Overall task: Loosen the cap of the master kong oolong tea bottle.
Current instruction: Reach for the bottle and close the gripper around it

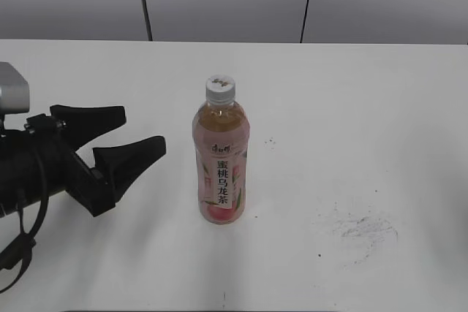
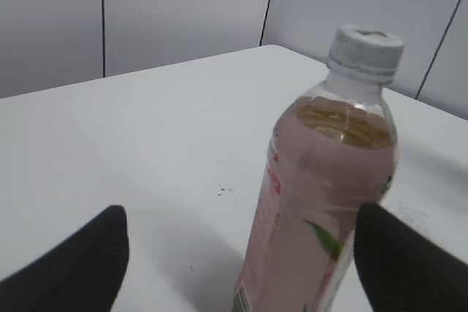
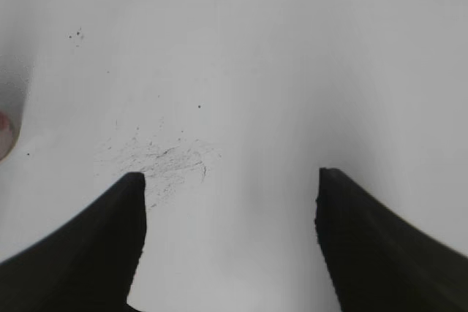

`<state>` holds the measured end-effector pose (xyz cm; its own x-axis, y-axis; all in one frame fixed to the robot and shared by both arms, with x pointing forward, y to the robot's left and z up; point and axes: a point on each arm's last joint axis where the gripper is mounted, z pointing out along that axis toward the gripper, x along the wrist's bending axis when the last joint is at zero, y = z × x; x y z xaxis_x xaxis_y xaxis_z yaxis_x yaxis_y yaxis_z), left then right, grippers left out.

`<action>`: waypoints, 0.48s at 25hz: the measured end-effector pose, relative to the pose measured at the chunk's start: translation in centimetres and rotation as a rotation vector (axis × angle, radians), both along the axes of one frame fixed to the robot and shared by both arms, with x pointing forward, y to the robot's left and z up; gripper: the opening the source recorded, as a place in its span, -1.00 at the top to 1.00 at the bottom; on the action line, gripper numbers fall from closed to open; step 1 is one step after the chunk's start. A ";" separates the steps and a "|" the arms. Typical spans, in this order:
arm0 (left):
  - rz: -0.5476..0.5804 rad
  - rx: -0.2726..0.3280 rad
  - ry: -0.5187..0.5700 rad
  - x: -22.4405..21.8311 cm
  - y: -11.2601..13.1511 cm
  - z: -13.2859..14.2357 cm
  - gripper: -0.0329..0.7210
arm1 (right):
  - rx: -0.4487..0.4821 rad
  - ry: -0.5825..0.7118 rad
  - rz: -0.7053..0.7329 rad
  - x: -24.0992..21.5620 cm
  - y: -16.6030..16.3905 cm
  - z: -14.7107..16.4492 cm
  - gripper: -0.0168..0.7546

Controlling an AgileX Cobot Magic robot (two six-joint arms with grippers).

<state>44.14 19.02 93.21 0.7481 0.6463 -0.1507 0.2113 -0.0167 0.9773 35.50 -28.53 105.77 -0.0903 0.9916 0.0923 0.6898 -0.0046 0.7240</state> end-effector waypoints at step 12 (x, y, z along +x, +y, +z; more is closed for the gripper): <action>-0.057 0.009 -0.007 -0.4 -0.3 0.0 -0.67 | -0.001 -0.005 -0.001 0.0 0.0 0.0 -0.45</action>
